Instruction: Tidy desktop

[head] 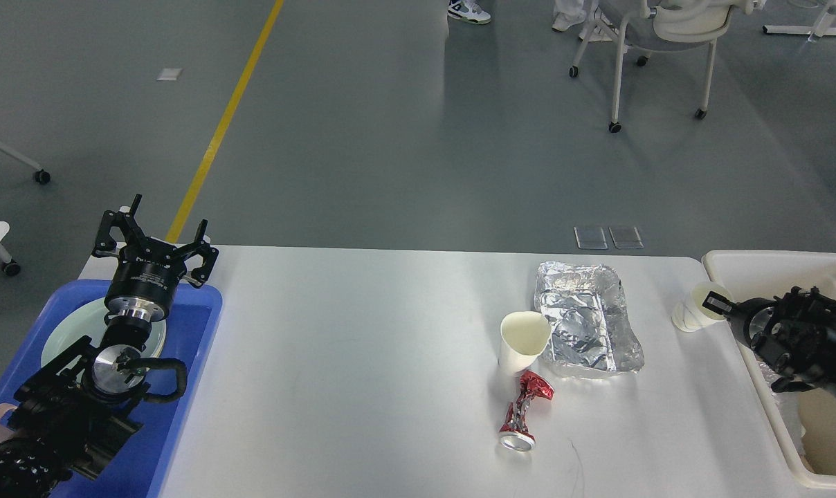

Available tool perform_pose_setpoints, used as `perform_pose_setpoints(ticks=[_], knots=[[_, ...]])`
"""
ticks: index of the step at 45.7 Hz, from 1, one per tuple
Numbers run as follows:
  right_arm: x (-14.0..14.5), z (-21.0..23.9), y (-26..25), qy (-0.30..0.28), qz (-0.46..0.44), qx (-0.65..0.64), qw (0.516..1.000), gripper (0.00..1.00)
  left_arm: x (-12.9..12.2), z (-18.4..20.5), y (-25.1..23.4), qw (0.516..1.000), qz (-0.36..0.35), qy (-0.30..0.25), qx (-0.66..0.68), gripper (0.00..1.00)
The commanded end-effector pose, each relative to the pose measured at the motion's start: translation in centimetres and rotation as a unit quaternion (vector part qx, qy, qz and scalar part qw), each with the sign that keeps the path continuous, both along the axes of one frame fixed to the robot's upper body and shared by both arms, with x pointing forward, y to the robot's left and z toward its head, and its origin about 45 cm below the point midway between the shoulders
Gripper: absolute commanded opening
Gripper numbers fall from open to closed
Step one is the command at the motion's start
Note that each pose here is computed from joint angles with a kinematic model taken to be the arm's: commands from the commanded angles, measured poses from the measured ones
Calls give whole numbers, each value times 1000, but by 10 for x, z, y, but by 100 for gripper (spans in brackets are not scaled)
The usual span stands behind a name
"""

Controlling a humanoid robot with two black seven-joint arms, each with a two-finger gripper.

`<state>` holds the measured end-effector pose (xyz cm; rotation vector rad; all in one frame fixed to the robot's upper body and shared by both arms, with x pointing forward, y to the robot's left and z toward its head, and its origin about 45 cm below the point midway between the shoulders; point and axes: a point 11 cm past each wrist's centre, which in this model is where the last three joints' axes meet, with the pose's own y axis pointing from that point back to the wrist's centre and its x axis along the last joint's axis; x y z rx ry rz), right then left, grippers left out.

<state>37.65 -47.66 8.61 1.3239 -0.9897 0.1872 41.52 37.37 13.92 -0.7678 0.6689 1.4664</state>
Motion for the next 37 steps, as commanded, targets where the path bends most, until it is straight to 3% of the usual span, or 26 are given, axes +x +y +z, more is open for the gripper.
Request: perform_pose_setpoints(ticks=[1,12,23,31,37], knots=[[13,11,7,-13,7,7,1000,0,0,0,0,1000,0,0,-1,98],[43,71,3,-36,21,23,999,0,0,0,0,1000,0,0,-1,98],[63,172,76,18,147,77,986,0,0,0,0,1000,0,0,0,98],[45,244,162,98,254,163,948,0,0,0,0,1000,0,0,0,98],[16,270,215,126,316,183,922,0,0,0,0,1000,1,0,0,98]])
